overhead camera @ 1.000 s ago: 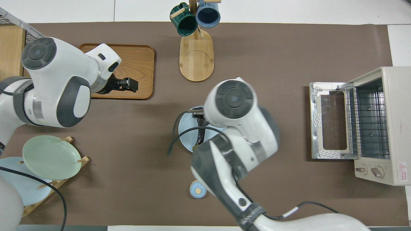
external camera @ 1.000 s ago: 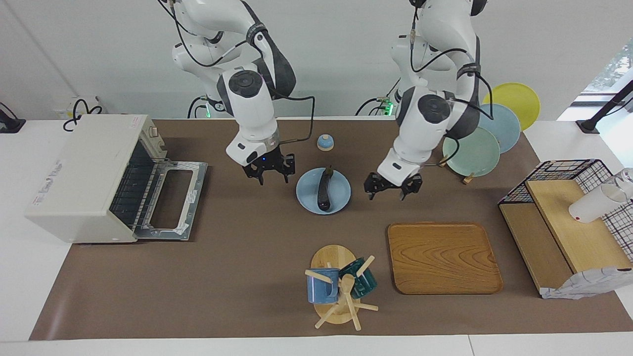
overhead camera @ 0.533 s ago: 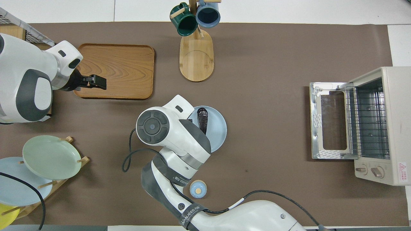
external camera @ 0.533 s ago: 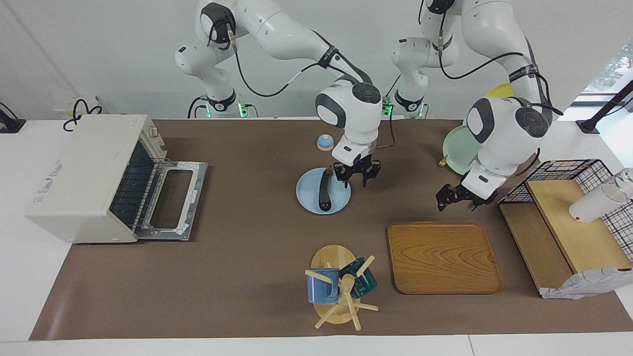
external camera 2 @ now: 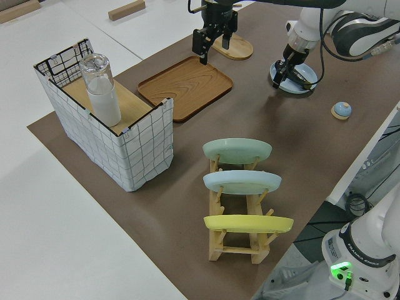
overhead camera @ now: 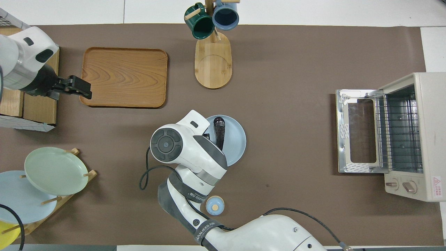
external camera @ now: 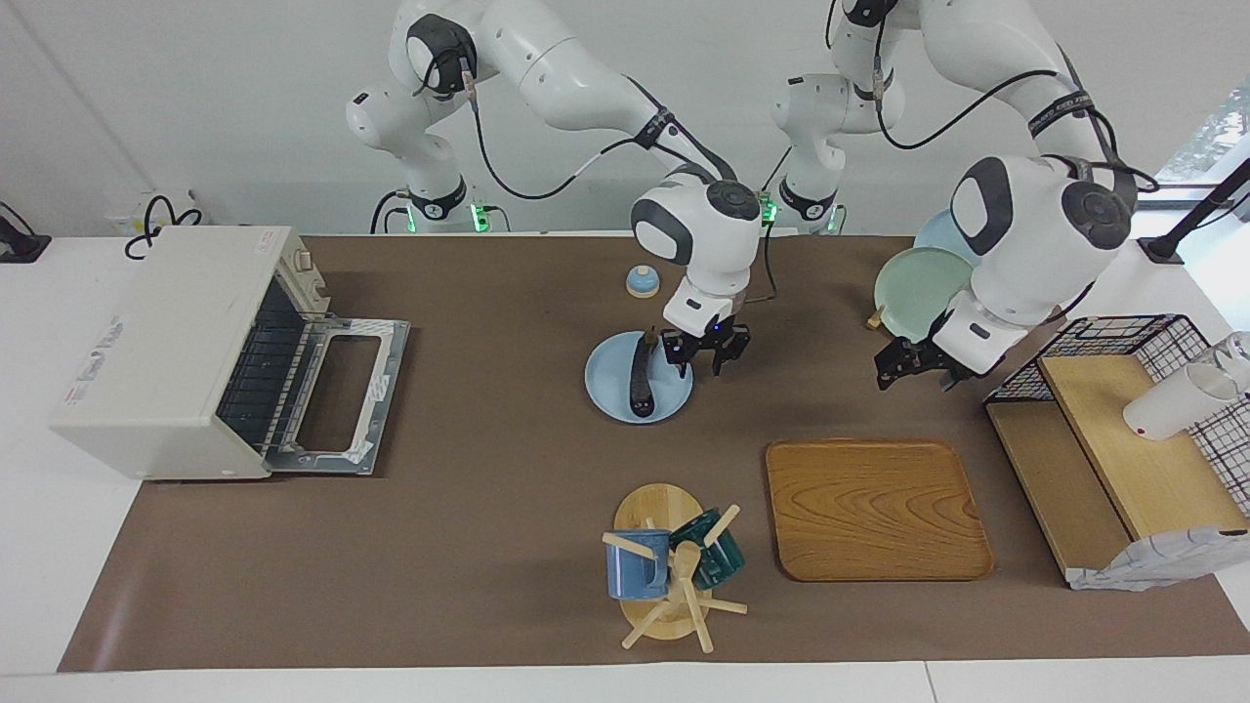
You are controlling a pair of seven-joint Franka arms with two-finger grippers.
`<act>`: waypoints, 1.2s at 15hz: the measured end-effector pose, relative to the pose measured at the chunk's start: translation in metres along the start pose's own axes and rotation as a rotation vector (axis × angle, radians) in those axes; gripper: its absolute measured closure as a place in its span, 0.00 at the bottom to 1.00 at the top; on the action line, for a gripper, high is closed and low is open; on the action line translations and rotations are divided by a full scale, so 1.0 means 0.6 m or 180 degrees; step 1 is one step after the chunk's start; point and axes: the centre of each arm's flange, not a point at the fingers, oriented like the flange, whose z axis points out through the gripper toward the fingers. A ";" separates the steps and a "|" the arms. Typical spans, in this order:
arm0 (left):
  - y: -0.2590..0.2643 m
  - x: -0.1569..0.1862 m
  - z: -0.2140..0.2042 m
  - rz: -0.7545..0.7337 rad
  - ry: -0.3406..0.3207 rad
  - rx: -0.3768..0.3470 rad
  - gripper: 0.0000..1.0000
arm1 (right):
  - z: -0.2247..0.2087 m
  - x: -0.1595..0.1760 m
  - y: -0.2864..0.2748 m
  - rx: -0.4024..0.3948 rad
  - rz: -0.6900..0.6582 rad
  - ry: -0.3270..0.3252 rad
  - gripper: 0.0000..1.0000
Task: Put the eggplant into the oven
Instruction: 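Carry the plate into the open oven with the right gripper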
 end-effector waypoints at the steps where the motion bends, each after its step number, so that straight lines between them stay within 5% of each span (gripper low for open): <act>1: -0.007 -0.017 -0.024 -0.0022 0.0001 0.0000 0.00 | 0.008 -0.004 0.002 -0.0007 -0.0003 -0.0009 0.48; 5: -0.015 -0.078 -0.087 -0.0053 0.0078 0.0004 0.00 | 0.023 -0.019 0.008 -0.0058 -0.0020 -0.0069 0.57; 9: -0.016 -0.096 -0.074 -0.0060 0.0094 0.0006 0.00 | 0.013 -0.024 0.013 -0.0091 -0.0043 -0.0066 0.96; 14: -0.010 -0.095 -0.072 -0.0038 0.0103 0.0014 0.00 | -0.009 -0.016 0.045 -0.0653 -0.0230 -0.0054 0.96; 18: -0.004 -0.099 -0.099 0.0004 0.0116 0.0107 0.00 | -0.040 0.027 0.132 -0.0885 0.0007 -0.0144 0.97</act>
